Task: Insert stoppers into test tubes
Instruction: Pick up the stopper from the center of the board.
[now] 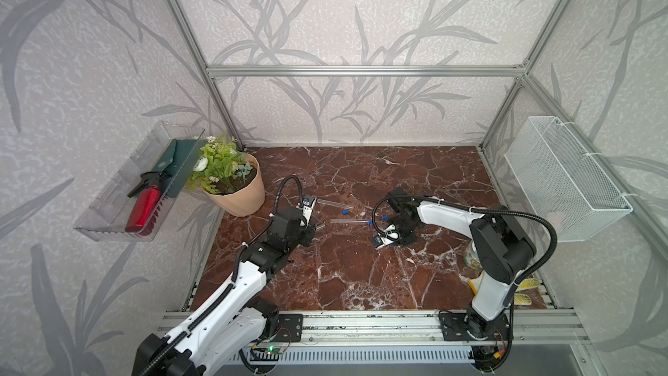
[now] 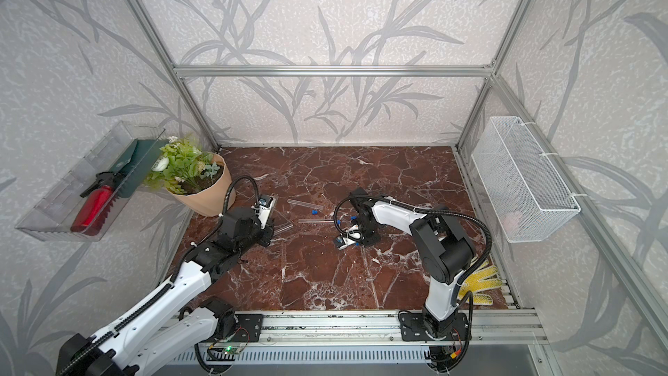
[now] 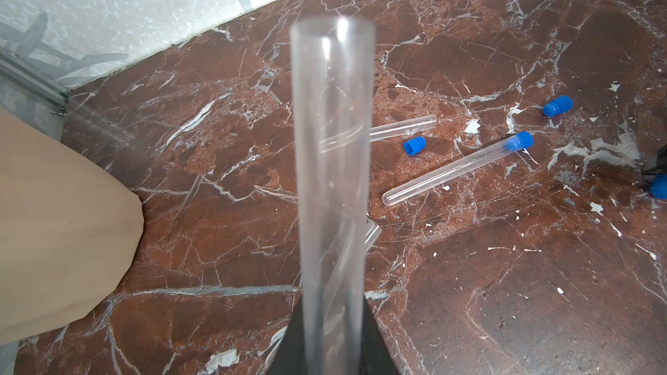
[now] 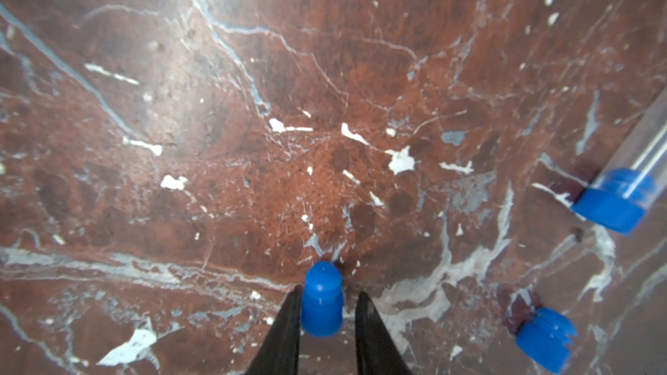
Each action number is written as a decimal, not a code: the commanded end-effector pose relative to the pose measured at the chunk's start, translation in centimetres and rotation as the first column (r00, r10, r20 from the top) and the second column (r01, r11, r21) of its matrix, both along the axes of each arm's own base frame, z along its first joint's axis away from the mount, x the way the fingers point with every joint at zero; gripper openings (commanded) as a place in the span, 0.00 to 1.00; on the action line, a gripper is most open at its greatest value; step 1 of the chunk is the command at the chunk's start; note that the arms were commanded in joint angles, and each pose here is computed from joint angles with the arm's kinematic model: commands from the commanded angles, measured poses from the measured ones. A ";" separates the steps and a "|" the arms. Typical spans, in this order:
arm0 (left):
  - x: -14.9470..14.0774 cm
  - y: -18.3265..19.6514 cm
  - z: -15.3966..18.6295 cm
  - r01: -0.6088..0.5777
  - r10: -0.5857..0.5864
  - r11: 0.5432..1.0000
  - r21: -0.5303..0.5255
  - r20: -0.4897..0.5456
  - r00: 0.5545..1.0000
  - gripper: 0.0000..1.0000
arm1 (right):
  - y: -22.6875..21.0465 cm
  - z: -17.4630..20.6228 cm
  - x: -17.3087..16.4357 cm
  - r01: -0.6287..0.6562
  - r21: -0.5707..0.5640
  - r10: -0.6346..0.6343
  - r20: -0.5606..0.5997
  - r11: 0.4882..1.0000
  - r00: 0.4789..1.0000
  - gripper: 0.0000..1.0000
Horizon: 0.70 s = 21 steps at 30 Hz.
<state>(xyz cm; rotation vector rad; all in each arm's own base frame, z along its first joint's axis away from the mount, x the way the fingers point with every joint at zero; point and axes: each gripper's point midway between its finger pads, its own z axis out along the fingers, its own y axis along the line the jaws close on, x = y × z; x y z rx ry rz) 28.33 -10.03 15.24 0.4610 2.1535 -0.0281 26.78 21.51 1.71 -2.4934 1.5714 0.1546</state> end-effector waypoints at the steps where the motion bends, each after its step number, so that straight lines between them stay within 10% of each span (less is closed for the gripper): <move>1: 0.1 0.4 -0.3 -0.015 0.015 1.000 0.006 0.007 1.000 0.00 | -0.5 -0.8 -0.6 0.003 -0.024 -0.003 -0.035 1.000 0.999 0.27; 21: 0.1 0.6 0.0 -0.016 0.016 1.000 0.006 0.012 1.000 0.00 | -0.6 -1.6 -1.3 0.046 -0.026 -0.048 -0.094 0.999 0.994 0.21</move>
